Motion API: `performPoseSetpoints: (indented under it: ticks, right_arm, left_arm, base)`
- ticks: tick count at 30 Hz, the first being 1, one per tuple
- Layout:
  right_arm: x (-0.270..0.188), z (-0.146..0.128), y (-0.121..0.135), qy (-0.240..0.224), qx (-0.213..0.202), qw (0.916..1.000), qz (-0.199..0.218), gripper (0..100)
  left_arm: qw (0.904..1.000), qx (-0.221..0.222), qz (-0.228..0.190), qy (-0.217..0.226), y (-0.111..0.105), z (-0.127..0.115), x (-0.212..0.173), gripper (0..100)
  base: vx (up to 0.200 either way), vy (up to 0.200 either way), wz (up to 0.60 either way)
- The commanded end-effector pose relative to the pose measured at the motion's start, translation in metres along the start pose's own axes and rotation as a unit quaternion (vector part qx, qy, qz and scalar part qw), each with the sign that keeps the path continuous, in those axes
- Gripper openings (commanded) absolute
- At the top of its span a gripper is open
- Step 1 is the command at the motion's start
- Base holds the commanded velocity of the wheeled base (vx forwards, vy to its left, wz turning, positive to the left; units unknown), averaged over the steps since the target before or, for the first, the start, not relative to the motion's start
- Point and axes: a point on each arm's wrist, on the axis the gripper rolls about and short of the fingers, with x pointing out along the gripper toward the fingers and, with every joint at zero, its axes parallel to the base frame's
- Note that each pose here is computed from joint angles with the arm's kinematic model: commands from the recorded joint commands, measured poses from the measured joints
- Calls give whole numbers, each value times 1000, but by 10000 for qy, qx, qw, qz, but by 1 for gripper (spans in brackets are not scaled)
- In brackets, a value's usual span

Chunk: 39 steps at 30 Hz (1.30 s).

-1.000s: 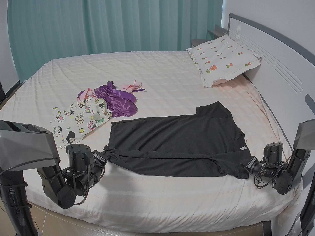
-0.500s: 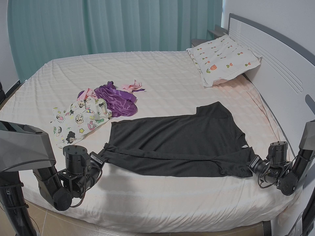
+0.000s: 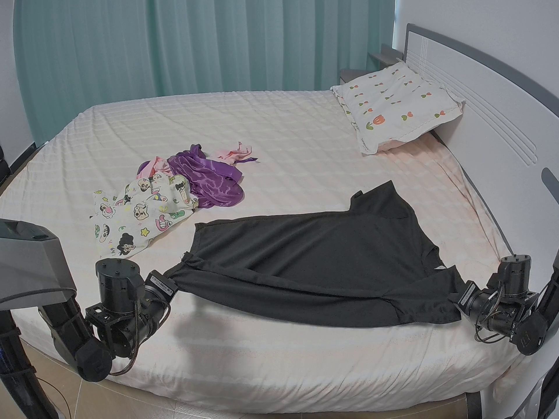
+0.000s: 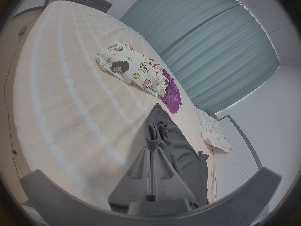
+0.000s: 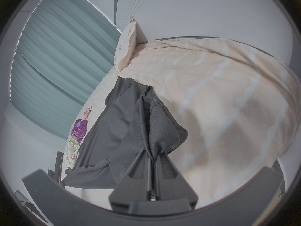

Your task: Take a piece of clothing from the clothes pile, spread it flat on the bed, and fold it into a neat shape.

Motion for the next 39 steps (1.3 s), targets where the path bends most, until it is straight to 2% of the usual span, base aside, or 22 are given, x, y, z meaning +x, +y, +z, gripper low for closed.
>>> performPoseSetpoints:
  ticks: [1,13,18,26,27,28,34,38,39]
  right_arm:
    - [-17,4,-3,-92,6,9999,106,0]
    - [-44,-9,-14,182,-225,9995,109,0]
    - [-52,-18,-17,588,-359,9975,-140,0]
    - [-54,-22,-20,892,-409,9950,-165,0]
    - [-53,-23,-20,915,-415,9948,-185,0]
    - [-51,-25,-22,1009,-413,9937,-263,100]
    - [-47,-29,-26,1178,-508,9908,-421,100]
    - [-48,-23,-26,993,-526,9930,-367,100]
    - [-49,-17,-25,812,-472,9950,-337,100]
  left_arm:
    - [9999,11,-109,-56,-3,6,-14,0]
    - [9992,167,288,204,20,1,-39,0]
    - [9979,232,489,363,30,-2,-46,0]
    - [9953,324,493,773,35,-11,-52,0]
    - [9951,331,499,792,35,-11,-52,100]
    - [9946,350,498,837,35,-13,-53,100]
    - [9931,391,664,889,41,-15,-49,100]
    - [9939,362,640,817,40,-13,-48,100]
    - [9948,345,591,756,38,-11,-48,100]
  base:
    - [0,0,0]
    - [0,0,0]
    - [0,0,0]
    - [0,0,0]
    - [0,0,0]
    - [0,0,0]
    - [0,0,0]
    - [0,0,0]
    - [0,0,0]
